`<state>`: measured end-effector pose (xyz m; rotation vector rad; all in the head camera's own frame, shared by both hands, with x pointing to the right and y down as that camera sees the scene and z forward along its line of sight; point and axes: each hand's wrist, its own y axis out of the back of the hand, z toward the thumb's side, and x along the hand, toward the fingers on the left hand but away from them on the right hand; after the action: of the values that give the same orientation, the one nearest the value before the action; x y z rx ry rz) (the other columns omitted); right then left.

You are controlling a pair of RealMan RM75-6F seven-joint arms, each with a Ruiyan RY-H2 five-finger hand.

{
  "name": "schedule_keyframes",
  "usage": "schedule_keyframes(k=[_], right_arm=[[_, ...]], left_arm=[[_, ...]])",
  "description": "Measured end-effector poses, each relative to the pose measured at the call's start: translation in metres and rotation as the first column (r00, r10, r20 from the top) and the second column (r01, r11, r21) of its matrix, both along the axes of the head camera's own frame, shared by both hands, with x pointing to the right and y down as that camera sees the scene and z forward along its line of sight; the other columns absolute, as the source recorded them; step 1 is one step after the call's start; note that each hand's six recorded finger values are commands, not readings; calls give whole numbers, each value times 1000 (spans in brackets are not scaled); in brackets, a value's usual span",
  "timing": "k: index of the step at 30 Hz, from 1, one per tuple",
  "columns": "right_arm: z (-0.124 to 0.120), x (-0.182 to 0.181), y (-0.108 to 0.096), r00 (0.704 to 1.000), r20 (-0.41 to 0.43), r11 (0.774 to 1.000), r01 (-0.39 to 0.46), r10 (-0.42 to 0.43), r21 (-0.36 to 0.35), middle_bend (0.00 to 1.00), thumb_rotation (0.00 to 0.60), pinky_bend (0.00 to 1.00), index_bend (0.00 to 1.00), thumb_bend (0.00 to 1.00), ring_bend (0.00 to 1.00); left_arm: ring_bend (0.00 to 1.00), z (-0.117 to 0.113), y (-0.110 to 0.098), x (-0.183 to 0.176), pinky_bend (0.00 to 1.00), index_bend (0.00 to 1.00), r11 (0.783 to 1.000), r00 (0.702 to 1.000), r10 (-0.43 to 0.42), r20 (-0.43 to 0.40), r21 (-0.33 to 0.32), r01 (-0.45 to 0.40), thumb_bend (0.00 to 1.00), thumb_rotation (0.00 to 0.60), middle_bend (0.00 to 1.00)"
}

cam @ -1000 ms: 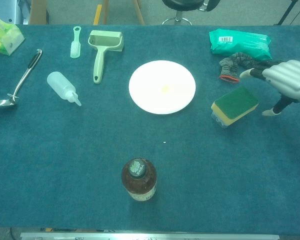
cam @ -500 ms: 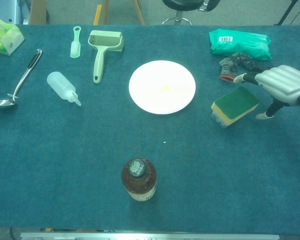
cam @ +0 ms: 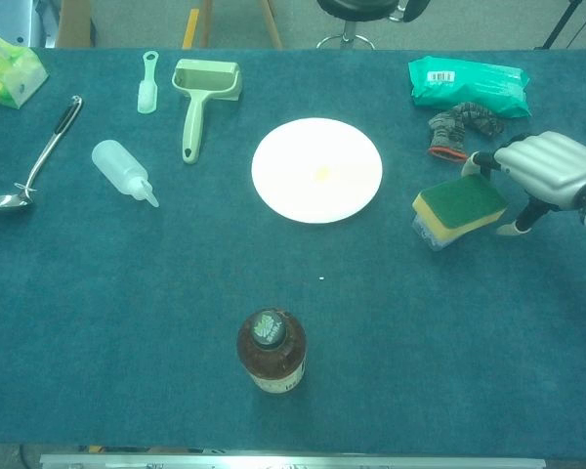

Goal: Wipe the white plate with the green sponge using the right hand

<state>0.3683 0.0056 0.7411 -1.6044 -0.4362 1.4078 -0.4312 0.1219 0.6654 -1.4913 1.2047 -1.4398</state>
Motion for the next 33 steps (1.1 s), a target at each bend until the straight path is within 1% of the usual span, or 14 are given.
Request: schedule_keyframes(k=[16, 22, 26, 33], right_arm=[[-12, -2, 0, 999, 36, 998, 17, -19, 66, 536, 600, 251, 406, 74, 430], [-13, -2, 1, 998, 52, 997, 17, -20, 71, 549, 600, 252, 411, 76, 447], [-18, -4, 2, 996, 84, 997, 5, -12, 72, 549, 600, 252, 411, 77, 448], [-39, -9, -1, 988, 155, 996, -24, 10, 85, 549, 600, 252, 411, 77, 448]], left_arm=[[310, 5, 1, 1, 461, 392, 1000, 1000, 0, -10, -6, 0, 199, 600, 403], [310, 5, 1, 0, 462, 392, 1000, 1000, -3, -11, -7, 2, 199, 600, 403], [310, 5, 1, 0, 462, 392, 1000, 1000, -5, -13, -7, 4, 200, 600, 403], [310, 5, 0, -1, 461, 392, 1000, 1000, -6, -12, -6, 6, 200, 600, 403]])
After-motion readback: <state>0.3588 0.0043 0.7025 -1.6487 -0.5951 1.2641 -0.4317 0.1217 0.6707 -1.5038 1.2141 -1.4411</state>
